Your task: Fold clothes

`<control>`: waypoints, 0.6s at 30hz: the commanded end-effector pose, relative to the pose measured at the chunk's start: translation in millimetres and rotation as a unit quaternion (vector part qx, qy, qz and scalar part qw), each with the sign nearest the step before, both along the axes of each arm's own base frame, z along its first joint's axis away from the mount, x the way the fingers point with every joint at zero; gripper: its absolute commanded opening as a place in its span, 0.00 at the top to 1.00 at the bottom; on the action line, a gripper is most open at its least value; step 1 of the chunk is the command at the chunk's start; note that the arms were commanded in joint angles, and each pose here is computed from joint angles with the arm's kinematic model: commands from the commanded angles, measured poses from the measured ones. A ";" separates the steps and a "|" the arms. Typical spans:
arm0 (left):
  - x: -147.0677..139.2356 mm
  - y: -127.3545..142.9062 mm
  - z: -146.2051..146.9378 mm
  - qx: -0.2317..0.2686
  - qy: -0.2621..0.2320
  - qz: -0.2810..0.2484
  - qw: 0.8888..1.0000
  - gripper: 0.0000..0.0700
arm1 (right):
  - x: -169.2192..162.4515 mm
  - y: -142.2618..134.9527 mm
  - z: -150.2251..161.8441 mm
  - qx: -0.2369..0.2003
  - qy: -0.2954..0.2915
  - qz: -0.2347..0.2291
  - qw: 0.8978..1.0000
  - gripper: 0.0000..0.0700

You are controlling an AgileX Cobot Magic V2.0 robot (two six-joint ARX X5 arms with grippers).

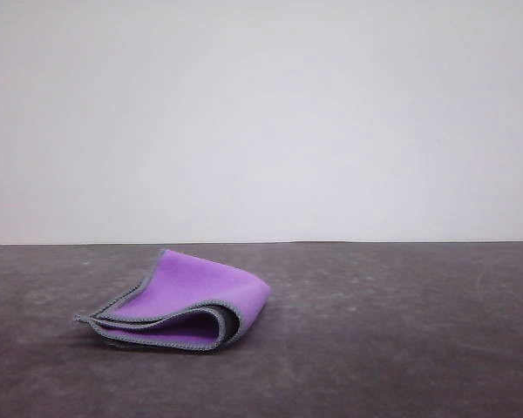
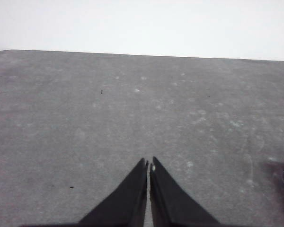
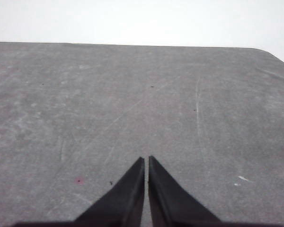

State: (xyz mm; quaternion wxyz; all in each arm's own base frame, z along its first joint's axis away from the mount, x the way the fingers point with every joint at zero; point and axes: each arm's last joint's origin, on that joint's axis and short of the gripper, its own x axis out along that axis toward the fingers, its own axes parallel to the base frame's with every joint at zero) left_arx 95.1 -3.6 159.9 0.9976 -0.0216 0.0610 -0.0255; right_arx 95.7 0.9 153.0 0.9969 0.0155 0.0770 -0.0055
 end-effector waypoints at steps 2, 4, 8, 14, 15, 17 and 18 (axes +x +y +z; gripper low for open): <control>1.2 -0.3 -5.9 0.001 0.005 -0.002 1.000 1.00 | 0.4 0.1 -0.8 0.007 -0.003 -0.001 1.000 0.98; 1.2 -0.3 -5.9 0.001 0.005 -0.002 1.000 1.00 | 0.4 0.1 -0.8 0.007 -0.003 -0.001 1.000 0.98; 1.2 -0.3 -5.9 0.001 0.005 -0.002 1.000 1.00 | 0.4 0.1 -0.8 0.007 -0.003 -0.001 1.000 0.98; 1.2 -0.3 -5.9 0.001 0.005 -0.002 1.000 1.00 | 0.4 0.1 -0.8 0.007 -0.003 -0.001 1.000 0.98; 1.2 -0.3 -5.9 0.001 0.005 -0.002 1.000 1.00 | 0.4 0.1 -0.8 0.007 -0.003 -0.001 1.000 0.98; 1.2 -0.3 -5.9 0.001 0.005 -0.002 1.000 1.00 | 0.4 0.1 -0.8 0.007 -0.003 -0.001 1.000 0.98; 1.2 -0.3 -5.9 0.001 0.005 -0.002 1.000 1.00 | 0.4 0.1 -0.8 0.007 -0.003 -0.001 1.000 0.98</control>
